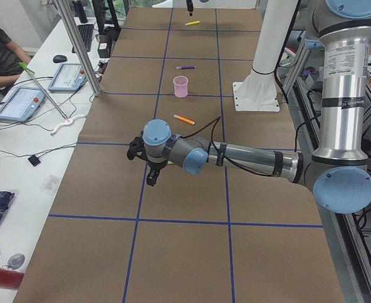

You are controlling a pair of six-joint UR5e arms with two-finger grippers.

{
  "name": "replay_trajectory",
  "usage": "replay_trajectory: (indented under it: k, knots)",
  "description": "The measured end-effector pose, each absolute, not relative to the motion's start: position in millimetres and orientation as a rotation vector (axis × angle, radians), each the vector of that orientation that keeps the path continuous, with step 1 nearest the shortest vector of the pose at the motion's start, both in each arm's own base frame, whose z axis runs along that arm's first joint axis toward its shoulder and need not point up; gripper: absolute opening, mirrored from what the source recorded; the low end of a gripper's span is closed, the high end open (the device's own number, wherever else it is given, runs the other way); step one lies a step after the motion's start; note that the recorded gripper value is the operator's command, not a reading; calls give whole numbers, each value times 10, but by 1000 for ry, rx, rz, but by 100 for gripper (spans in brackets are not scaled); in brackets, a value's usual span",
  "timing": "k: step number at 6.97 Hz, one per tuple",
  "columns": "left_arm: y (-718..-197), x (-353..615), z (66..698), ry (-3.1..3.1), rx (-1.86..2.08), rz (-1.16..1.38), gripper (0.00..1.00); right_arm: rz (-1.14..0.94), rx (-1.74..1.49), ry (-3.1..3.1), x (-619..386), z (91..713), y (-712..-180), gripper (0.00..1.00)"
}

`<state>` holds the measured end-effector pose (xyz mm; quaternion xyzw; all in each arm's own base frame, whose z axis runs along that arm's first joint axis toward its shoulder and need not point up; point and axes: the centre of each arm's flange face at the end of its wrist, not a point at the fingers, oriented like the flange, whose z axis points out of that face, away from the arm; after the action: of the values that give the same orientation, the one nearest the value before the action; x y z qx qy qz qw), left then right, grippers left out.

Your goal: Collect pens into pen holder

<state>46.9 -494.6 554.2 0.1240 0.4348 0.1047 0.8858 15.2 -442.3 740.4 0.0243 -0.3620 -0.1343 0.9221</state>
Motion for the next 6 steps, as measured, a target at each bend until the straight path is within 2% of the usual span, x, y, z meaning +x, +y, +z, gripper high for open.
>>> replay_trajectory:
  k: [6]
  knots:
    - [-5007, 485, 5557, 888, 262, 216, 100, -370, -64, -735, -81, 8067, -4430, 74]
